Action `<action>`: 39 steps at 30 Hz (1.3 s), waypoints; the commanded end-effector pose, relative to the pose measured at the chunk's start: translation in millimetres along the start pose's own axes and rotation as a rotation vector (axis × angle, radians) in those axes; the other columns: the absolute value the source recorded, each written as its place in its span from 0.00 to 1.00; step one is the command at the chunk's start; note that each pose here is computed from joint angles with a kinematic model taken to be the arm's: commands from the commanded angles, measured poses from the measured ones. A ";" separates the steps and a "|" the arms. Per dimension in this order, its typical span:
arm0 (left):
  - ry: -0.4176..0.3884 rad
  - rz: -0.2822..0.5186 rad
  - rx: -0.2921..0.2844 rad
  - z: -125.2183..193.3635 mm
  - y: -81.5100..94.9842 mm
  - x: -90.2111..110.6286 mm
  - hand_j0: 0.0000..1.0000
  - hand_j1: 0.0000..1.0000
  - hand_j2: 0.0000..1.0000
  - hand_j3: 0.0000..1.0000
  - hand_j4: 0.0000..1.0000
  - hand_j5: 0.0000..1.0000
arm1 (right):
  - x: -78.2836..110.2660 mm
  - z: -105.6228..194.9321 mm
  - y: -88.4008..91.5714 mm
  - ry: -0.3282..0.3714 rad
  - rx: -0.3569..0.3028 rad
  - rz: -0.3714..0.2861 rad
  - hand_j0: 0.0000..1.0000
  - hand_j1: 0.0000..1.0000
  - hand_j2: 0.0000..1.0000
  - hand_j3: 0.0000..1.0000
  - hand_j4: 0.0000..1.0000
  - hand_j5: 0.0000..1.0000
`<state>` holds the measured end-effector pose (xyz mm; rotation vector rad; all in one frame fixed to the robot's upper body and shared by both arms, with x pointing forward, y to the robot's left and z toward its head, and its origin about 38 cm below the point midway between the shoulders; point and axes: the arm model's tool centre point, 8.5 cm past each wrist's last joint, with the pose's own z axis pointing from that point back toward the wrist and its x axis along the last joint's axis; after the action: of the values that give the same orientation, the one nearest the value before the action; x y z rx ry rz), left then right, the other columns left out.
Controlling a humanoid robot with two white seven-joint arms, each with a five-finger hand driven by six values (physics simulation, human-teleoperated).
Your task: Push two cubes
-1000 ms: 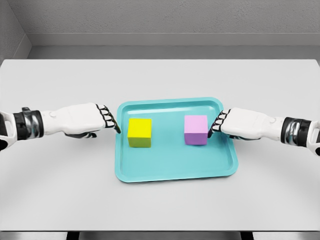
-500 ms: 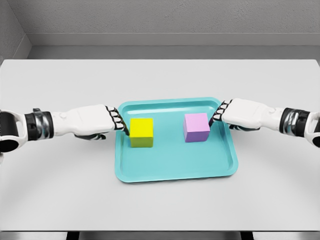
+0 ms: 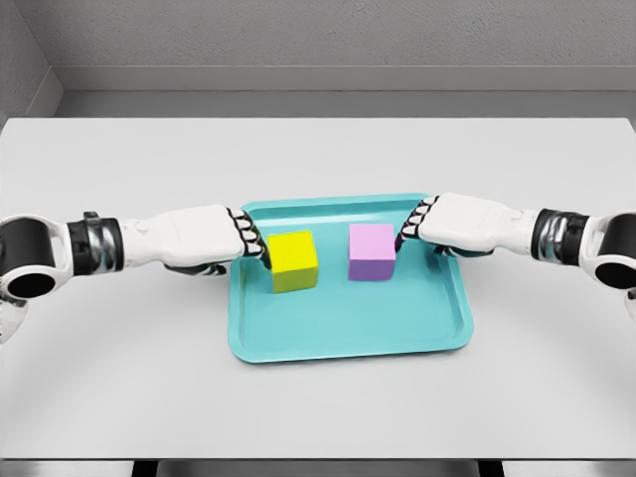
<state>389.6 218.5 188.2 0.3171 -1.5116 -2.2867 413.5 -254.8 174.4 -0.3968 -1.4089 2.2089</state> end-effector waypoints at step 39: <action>0.051 -0.022 -0.027 9.5 1.8 -13.8 0.54 0.54 0.54 0.54 0.54 0.54 | 4.1 -31.6 -7.1 -0.030 0.004 0.021 0.69 0.69 0.69 0.69 0.69 0.69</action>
<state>397.8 227.5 190.6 0.3744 -1.4629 -2.3004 427.5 -228.9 167.7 -0.3880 -1.4130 2.2461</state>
